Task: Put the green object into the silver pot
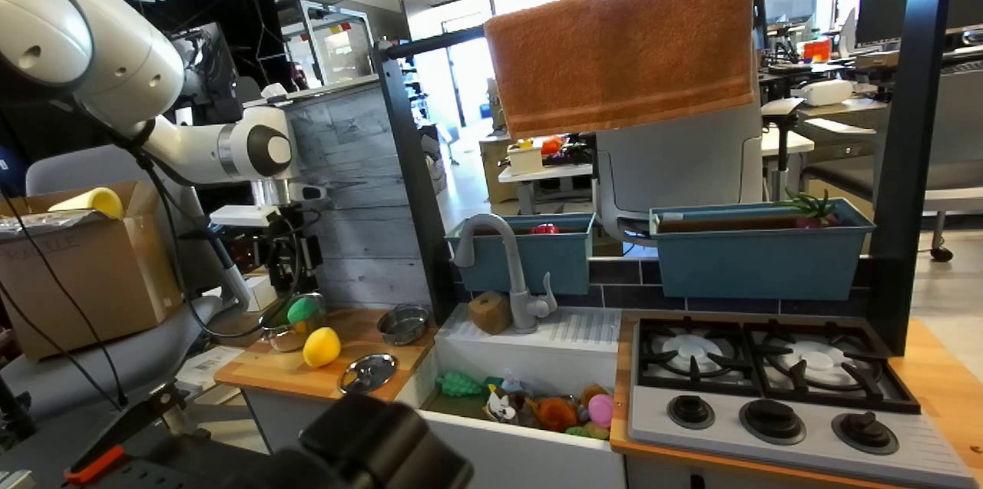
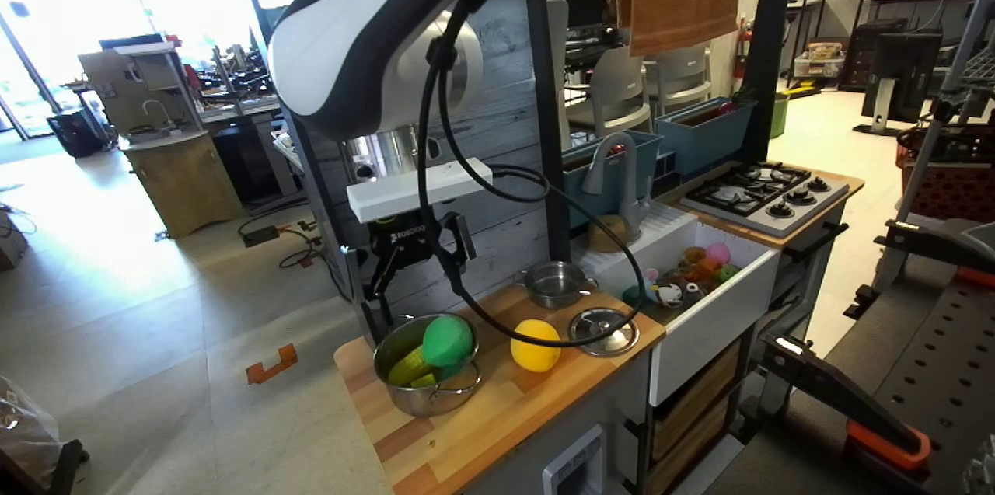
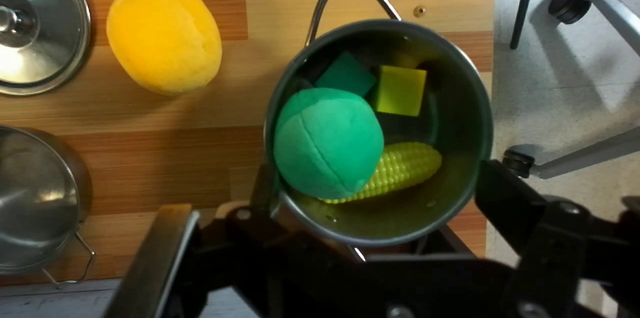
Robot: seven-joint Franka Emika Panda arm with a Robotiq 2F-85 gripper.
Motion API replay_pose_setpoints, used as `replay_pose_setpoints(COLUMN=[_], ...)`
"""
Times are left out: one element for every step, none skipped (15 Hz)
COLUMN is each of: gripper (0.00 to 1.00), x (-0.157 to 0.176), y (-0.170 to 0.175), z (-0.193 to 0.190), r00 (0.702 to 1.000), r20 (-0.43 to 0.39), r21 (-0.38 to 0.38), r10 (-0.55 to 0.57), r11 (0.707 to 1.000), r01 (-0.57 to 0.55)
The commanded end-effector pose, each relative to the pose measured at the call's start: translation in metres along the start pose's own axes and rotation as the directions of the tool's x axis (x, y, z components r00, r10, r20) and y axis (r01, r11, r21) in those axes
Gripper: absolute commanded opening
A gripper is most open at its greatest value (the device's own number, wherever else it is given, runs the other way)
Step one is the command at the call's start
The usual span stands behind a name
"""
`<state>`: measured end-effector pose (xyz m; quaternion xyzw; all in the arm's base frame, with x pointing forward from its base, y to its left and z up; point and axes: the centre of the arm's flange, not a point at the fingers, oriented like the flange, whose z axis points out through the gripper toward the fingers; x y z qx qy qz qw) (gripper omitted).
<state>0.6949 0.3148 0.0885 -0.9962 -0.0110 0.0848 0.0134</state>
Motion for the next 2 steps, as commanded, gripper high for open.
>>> replay_pose_setpoints(gripper=[1.00, 1.00], x=[0.0000, 0.0000], y=[0.0000, 0.0000], z=[0.0000, 0.0000], r00=[1.000, 1.000], r20=[0.000, 0.000], r21=[0.000, 0.000], r10=[0.000, 0.000], r11=[1.000, 1.000], r01=[0.000, 0.000])
